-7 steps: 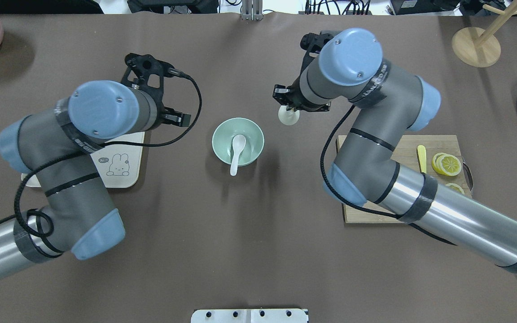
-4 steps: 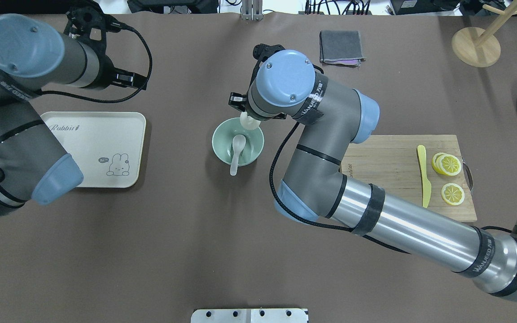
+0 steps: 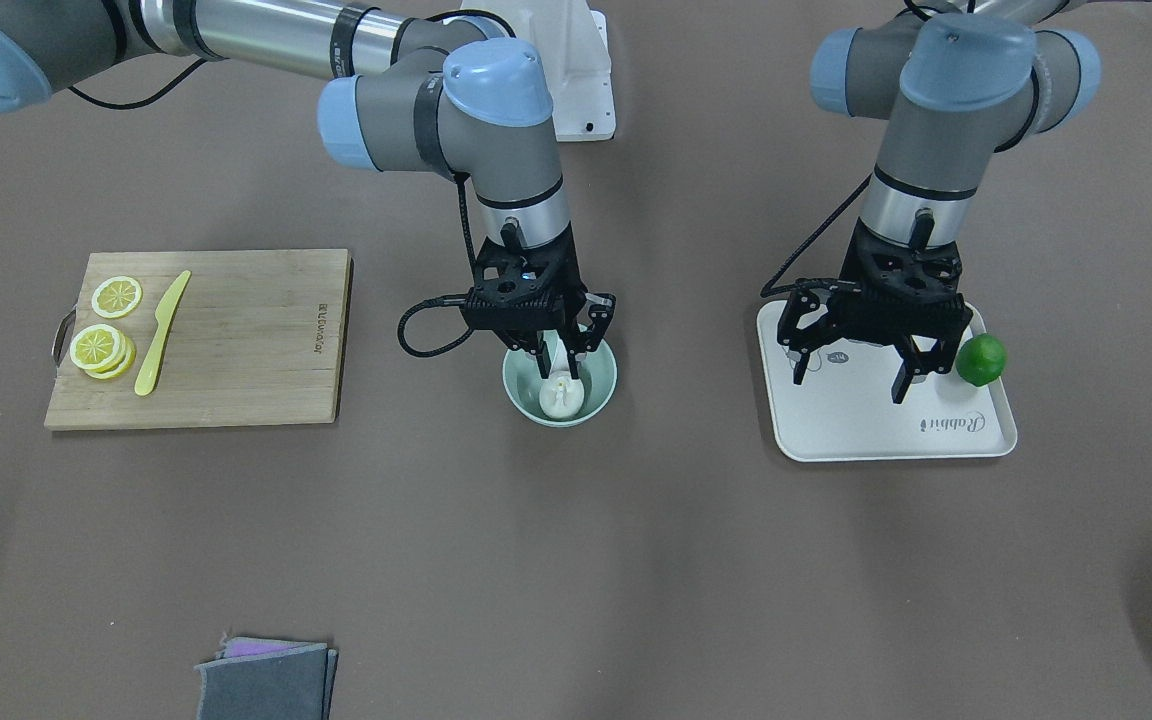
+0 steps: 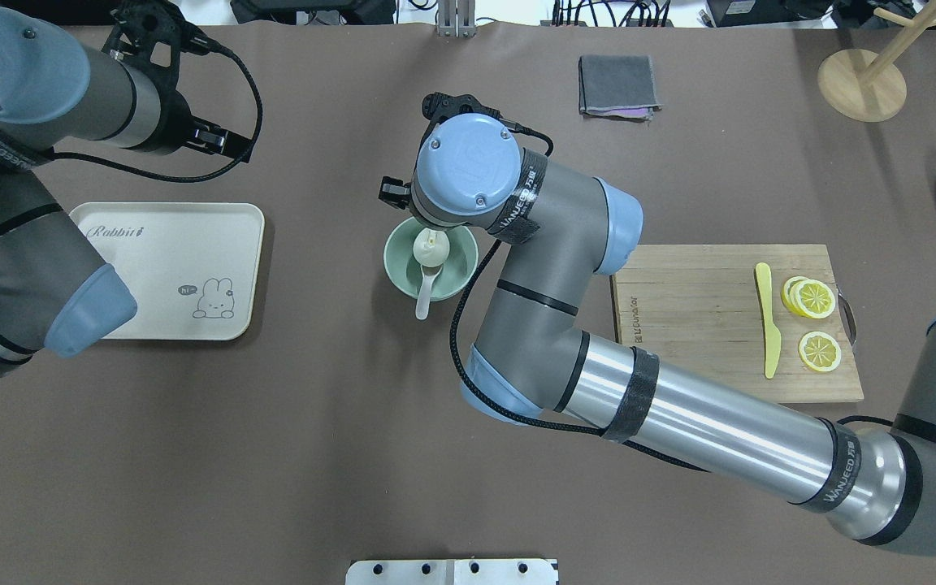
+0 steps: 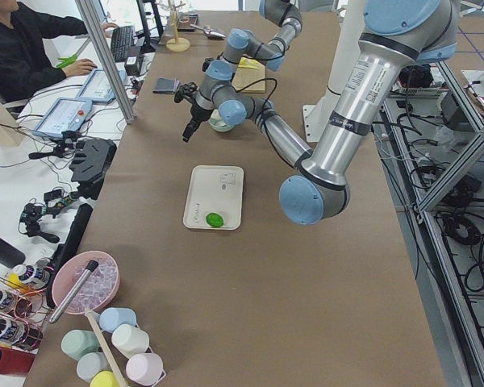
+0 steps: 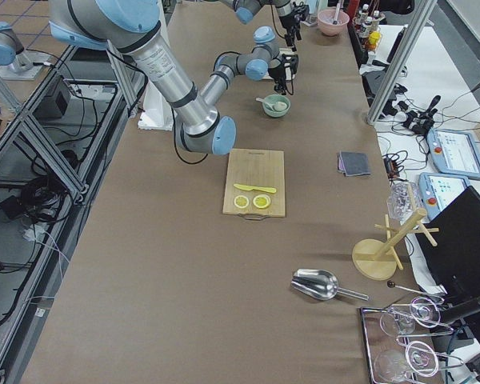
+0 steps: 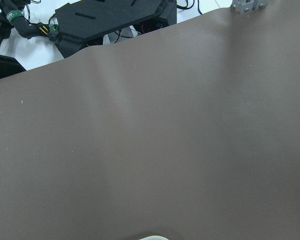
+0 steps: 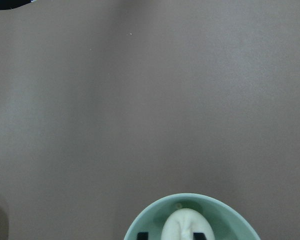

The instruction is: Put spoon and bun in bowl

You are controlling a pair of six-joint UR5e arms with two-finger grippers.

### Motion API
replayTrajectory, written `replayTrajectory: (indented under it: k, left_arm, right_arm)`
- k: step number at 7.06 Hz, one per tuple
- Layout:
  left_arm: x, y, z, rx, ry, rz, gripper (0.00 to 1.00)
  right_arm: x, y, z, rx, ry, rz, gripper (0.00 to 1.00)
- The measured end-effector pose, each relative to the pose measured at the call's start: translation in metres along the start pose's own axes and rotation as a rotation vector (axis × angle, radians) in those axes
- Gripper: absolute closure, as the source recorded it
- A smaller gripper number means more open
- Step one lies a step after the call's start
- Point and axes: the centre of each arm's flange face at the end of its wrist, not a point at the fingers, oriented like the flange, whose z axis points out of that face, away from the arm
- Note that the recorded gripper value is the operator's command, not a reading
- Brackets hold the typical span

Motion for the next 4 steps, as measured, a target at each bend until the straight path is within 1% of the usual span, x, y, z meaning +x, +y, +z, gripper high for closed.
replayTrajectory:
  k: [1,2,3,4]
  left_arm:
    - [-0.002,0.002,0.005,-0.009,-0.006,0.000,0.02]
    - [-0.005,0.005,0.014,-0.022,-0.016,-0.001,0.02]
    - [-0.009,0.007,0.020,-0.021,-0.032,0.000,0.02]
    - [-0.017,0.010,0.025,-0.008,-0.068,0.000,0.02]
  right_arm:
    - [0.005,-0.007,-0.005,-0.018,0.000,-0.032,0.00]
    - [0.029,-0.026,-0.019,-0.063,0.013,-0.110,0.00]
    - [0.074,-0.044,-0.041,-0.104,0.033,-0.204,0.00]
    - [0.135,-0.059,-0.062,-0.116,0.054,-0.306,0.00]
